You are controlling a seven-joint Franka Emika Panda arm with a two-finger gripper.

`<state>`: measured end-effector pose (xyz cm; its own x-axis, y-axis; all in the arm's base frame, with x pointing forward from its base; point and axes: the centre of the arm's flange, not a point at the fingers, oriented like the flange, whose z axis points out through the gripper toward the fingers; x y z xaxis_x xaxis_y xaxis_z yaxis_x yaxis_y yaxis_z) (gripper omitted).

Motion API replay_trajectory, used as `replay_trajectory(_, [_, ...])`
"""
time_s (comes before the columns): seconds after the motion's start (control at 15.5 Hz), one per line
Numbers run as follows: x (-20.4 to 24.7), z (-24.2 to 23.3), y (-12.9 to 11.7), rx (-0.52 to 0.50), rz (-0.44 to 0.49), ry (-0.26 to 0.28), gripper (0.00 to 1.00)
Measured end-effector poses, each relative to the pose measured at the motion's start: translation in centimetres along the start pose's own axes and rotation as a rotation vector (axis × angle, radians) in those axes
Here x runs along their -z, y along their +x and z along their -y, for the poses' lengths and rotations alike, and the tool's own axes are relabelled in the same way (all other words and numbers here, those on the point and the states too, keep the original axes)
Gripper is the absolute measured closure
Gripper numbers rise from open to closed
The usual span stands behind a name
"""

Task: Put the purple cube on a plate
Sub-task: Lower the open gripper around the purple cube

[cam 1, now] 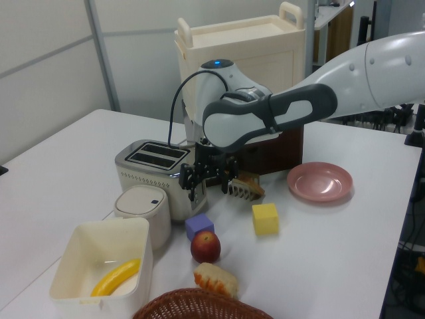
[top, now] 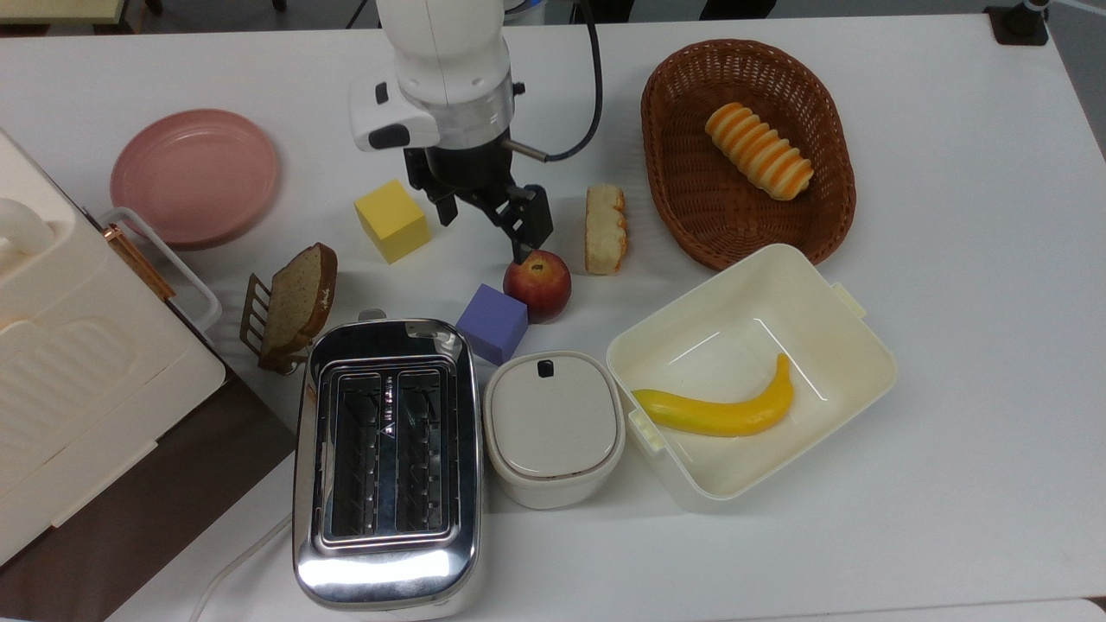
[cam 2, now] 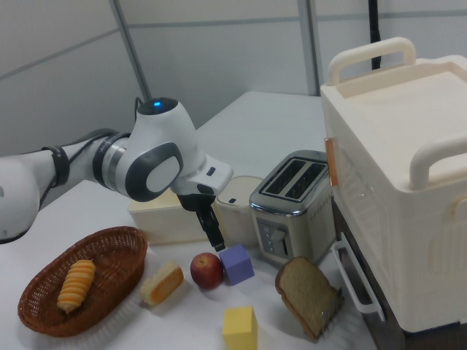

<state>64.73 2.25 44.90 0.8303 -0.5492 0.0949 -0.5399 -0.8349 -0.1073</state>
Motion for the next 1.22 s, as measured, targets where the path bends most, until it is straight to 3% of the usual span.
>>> replay_trajectory(0.64, [-5.6,0.3,1.1,0.049,-0.048,-0.069,0.0])
replay_trajectory(1.22, [-7.0,1.0,1.1,0.068,-0.069,-0.065,0.0])
